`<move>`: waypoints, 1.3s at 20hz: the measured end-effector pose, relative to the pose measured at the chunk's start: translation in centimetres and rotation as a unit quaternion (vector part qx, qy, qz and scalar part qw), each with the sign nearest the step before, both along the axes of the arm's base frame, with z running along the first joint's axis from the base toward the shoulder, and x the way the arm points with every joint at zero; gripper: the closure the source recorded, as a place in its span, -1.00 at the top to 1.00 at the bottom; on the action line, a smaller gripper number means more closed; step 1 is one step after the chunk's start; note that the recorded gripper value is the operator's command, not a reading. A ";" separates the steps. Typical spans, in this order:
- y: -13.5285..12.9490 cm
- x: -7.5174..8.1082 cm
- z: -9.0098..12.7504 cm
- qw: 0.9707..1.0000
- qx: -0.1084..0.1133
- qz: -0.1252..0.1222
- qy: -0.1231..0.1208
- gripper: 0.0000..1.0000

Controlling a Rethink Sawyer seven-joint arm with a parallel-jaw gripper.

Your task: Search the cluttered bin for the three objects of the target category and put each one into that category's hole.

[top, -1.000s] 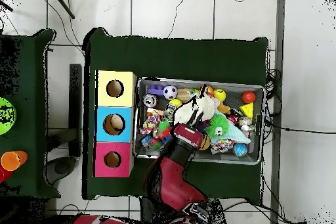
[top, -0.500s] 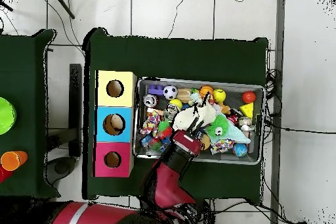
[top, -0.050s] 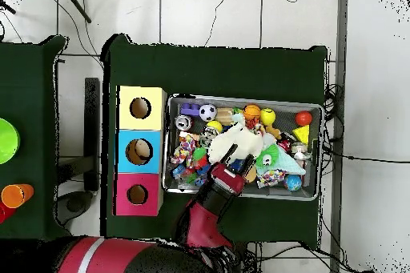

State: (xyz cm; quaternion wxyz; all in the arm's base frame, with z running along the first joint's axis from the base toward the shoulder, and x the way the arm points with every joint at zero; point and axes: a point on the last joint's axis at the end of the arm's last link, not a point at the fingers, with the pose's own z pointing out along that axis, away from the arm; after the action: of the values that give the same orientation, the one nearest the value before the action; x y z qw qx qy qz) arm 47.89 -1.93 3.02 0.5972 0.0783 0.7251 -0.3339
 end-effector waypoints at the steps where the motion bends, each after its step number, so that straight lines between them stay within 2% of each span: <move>1: 0.0 0.0 0.0 1.000 0.001 0.000 0.000 1.00; 7: 0.0 -0.2 -0.2 1.000 0.010 -0.001 -0.005 1.00; 22: 0.0 -0.1 -0.2 1.000 0.013 -0.001 -0.003 1.00; 25: 0.0 0.0 -0.2 0.999 0.037 0.002 0.014 1.00; 26: -0.3 0.0 -0.4 0.997 0.068 0.001 0.040 1.00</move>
State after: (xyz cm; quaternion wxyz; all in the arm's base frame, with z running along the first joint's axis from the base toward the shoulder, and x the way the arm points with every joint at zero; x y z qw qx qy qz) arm 47.86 -2.25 2.65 0.5611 0.1046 0.7695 -0.2866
